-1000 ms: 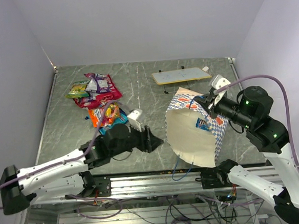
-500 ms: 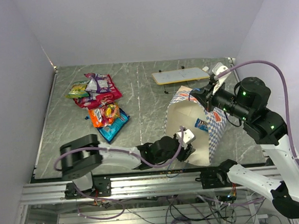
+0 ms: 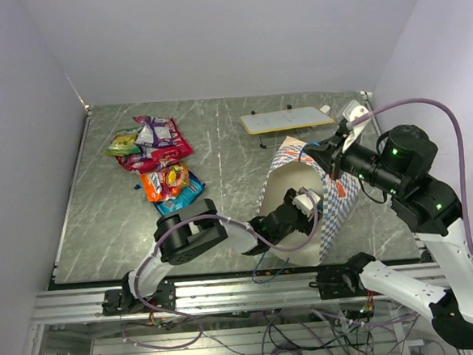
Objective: Take the snacks out of the paper bag
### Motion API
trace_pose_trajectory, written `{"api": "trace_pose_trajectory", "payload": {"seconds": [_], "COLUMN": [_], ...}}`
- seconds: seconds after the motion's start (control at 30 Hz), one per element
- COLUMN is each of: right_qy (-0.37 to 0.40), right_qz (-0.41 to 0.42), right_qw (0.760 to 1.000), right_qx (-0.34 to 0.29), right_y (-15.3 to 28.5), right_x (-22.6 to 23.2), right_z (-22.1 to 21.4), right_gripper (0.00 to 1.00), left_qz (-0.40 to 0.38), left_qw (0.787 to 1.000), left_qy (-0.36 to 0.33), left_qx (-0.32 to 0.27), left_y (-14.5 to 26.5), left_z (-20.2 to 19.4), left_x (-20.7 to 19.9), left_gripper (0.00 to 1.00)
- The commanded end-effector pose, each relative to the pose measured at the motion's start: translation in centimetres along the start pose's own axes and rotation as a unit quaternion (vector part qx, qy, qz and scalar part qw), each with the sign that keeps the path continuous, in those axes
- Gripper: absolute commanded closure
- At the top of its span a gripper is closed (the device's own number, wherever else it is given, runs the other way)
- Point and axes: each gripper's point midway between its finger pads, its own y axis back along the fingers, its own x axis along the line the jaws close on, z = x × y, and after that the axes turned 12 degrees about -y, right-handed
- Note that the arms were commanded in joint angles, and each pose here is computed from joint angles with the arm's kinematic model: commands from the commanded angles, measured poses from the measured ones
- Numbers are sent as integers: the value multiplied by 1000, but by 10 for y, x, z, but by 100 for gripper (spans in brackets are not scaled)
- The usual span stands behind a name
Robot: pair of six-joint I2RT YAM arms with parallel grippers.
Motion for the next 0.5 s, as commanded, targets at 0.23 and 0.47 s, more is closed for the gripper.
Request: {"api": "trace_pose_trajectory", "payload": {"seconds": [0.23, 0.47], "right_qy": [15, 20], "right_qz": [28, 39], "right_qw": [999, 999], "right_qx": [-5, 2], "right_y": [20, 19], "right_x": [14, 16], "right_z": [-1, -8], "right_gripper": [100, 100], "left_qz": [60, 59], "left_qw": [998, 997], "left_qy": [-17, -12], "left_qx": [19, 55], "left_y": [-47, -75], "left_z": [-26, -54], "left_x": [21, 12], "left_gripper": [2, 2]}}
